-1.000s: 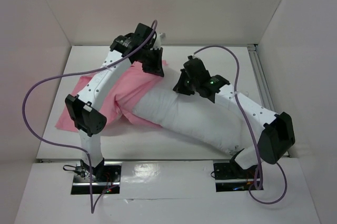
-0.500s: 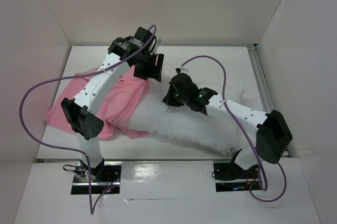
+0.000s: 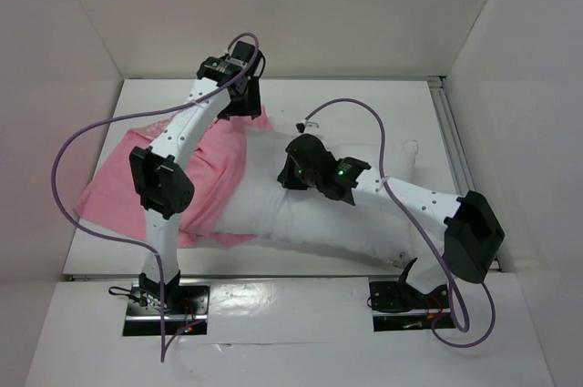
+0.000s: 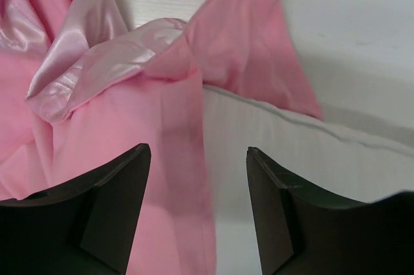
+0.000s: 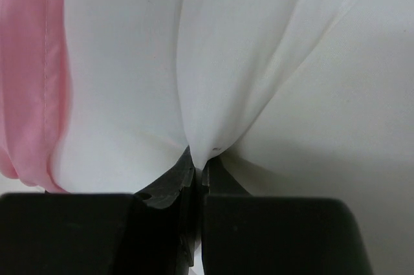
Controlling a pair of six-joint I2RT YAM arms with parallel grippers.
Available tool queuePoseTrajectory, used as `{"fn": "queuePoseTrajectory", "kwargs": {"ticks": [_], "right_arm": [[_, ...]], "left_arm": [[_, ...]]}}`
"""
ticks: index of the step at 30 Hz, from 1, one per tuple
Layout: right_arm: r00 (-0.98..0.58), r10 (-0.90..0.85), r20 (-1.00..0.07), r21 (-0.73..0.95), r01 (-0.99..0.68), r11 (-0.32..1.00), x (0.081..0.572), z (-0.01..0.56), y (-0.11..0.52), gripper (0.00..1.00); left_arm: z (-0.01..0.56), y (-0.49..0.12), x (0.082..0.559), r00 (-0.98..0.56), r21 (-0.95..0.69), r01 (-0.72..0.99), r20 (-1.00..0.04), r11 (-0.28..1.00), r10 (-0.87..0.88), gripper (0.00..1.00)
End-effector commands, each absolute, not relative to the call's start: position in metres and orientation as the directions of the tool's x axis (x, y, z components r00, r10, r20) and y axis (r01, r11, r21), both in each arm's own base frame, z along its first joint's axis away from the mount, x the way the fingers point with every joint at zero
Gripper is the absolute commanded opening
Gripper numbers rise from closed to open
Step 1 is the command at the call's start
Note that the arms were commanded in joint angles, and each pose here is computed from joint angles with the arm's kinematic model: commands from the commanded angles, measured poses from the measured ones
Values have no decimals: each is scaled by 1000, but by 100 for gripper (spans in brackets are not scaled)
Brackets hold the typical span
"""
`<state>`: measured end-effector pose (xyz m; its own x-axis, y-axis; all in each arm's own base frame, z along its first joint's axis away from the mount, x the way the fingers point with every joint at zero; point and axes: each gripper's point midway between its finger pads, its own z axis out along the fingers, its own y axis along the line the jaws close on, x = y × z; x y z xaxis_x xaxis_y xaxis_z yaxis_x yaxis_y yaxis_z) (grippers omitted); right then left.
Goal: Put the pillow into the pillowcase
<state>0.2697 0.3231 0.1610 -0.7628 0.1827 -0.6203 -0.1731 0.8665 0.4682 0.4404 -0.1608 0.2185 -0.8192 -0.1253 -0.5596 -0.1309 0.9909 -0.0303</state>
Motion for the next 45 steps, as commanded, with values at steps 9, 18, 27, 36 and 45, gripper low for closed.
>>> {"fn": "queuePoseTrajectory", "kwargs": {"ticks": [9,18,27,36,45], "right_arm": [[-806,87,-585,387,-183,904,247,142,317,0],[-762,115,-637,408,-208,889,249,168,326,0],[-679,216,-701,471,-214,856,256,207,323,0],[-638,326,-698,417,9,909,275,198,280,0],[-628,312,-713,400,2,917,312,216,254,22]], "left_arm": [[187,-148,464,-811,100,-213,-573,972,-119,32],[259,-294,440,-735,-276,353,-673,894,83,0],[267,-364,368,-829,-594,461,-554,659,81,0],[257,-369,411,-811,-528,453,-579,718,85,50],[336,-222,387,-648,-248,221,-760,943,-49,83]]}}
